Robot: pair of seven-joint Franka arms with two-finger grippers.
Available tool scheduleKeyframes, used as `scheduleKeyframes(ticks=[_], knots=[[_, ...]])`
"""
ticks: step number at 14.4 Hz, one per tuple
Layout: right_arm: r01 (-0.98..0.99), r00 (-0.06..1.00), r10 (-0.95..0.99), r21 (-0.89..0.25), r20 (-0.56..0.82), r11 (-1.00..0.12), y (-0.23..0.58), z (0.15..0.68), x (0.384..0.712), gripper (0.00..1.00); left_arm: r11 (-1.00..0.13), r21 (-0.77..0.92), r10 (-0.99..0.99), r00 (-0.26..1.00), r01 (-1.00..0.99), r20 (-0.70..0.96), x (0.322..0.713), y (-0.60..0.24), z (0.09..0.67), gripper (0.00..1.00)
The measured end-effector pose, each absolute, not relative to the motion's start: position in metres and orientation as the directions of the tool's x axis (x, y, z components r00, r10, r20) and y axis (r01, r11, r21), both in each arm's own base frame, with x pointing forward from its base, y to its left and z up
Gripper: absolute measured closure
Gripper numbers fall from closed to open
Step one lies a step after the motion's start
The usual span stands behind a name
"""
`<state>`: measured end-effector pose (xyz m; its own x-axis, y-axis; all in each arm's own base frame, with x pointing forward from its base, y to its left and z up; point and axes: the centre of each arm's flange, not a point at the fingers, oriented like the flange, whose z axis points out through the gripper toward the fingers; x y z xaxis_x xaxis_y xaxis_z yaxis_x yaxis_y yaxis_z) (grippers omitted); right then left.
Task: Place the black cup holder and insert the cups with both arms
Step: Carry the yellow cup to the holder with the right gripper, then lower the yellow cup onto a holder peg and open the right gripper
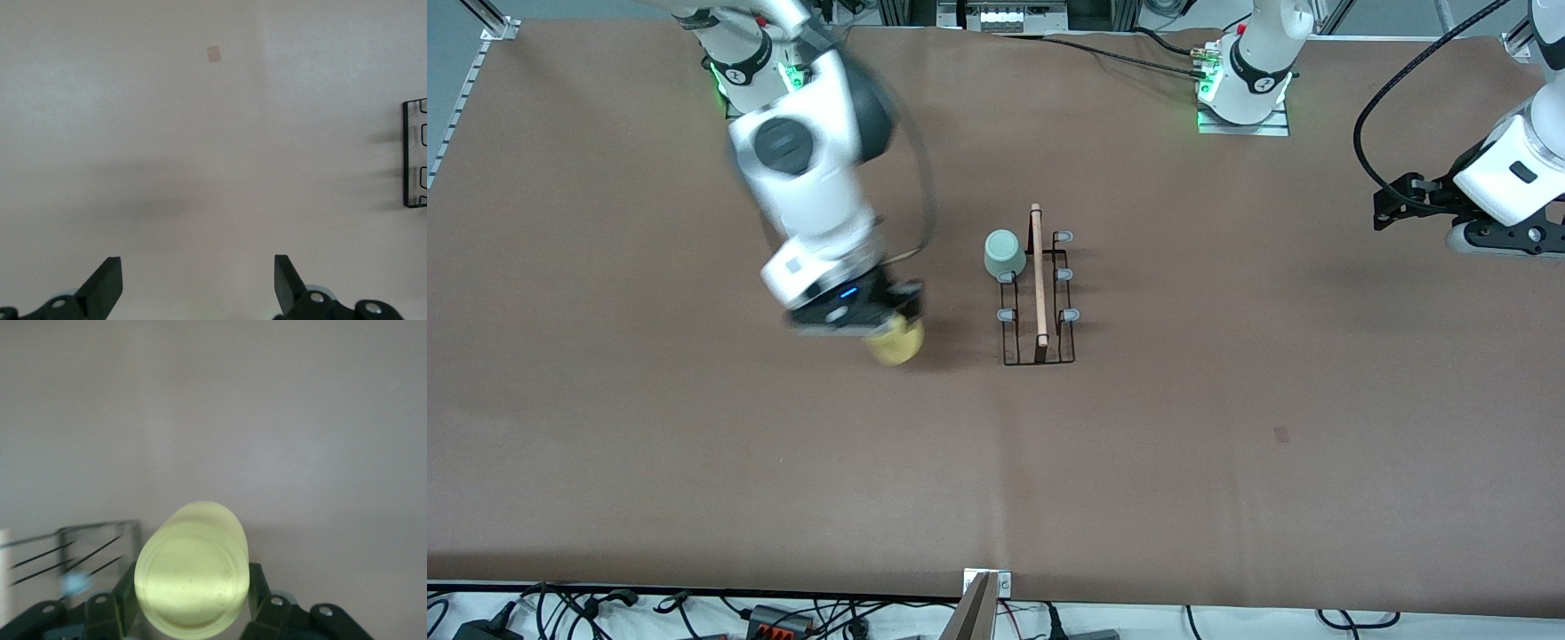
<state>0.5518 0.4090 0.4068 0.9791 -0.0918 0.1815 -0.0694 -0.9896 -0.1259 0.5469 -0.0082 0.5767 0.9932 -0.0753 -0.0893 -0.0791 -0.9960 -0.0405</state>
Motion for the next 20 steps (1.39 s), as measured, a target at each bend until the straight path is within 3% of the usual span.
scheduleKeyframes(ticks=[4, 19, 20], knots=[[-0.103, 0.978, -0.124, -0.126, 0.168, -0.987, 0.489, 0.376, 0.513, 0.33, -0.996, -0.041, -0.074, 0.994, -0.078, -0.077, 0.548, -0.007, 0.577, 0.0], [-0.053, 0.977, -0.082, -0.148, 0.199, -0.988, 0.529, 0.334, 0.511, 0.33, -0.997, -0.041, -0.068, 0.995, -0.072, -0.075, 0.548, -0.003, 0.578, 0.0], [-0.046, 0.977, -0.075, -0.145, 0.202, -0.988, 0.53, 0.327, 0.51, 0.26, -0.996, -0.041, -0.07, 0.995, -0.074, -0.074, 0.548, -0.005, 0.578, 0.0]])
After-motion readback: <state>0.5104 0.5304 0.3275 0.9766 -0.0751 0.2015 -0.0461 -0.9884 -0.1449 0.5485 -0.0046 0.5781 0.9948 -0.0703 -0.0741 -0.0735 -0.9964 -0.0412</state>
